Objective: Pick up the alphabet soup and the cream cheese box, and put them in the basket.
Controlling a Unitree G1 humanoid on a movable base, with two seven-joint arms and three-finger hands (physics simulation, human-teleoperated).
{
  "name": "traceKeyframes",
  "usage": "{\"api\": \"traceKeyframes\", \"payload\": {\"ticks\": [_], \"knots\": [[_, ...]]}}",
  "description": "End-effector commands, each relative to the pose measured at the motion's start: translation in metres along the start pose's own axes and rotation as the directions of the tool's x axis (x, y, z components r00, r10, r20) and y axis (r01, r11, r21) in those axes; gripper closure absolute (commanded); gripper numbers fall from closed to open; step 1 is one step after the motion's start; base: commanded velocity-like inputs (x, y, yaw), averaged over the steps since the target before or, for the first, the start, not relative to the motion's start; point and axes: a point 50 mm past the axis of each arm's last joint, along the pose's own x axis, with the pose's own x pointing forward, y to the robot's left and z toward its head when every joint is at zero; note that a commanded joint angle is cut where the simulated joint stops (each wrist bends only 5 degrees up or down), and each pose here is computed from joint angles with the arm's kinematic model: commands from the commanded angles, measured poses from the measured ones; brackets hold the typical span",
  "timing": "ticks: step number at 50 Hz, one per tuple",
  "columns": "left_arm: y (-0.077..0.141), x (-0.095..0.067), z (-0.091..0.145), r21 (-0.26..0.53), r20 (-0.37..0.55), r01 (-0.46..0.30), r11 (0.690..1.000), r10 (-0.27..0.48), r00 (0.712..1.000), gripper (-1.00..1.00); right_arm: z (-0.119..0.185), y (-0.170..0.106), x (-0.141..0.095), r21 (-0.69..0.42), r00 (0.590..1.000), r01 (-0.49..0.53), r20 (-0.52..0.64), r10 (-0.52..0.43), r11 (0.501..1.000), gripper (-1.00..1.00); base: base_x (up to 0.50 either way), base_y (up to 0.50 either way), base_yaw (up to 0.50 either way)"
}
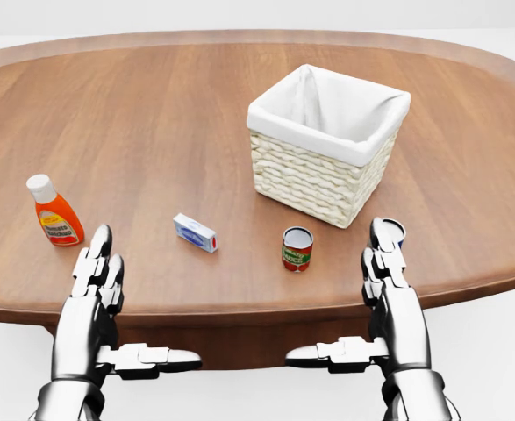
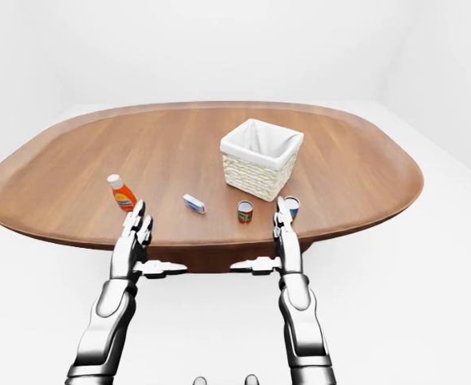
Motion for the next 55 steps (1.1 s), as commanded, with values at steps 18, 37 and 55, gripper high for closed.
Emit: {"api": "traceKeyframes", "payload": {"ticks": [18,37,55], "knots": [[0.0058,0.0024,-0.0029,0.016,0.003,0.006,1.000,-0.006,1.000,-1.00,-0.0014,-0.0077,0.0018,0.004,1.000,0.000,-0.003,0.000,1.000,-1.00,0.00,0.00,0.00],[0.0057,0.0017,-0.0024,0.014,0.005,0.007,1.000,-0.007,1.000,-1.00,-0.0022,-0.0071,0.0011,-0.009,1.000,0.001,-0.004,-0.001,1.000,-1.00,0.00,-0.16,0.00],[0.0048,0.0003,0.0004,0.011,0.012,0.013,1.000,-0.013,1.000,-1.00,-0.0026,-0.0067,0.0017,-0.012,1.000,-0.002,-0.004,0.002,1.000,-1.00,0.00,-0.28,0.00]]}}
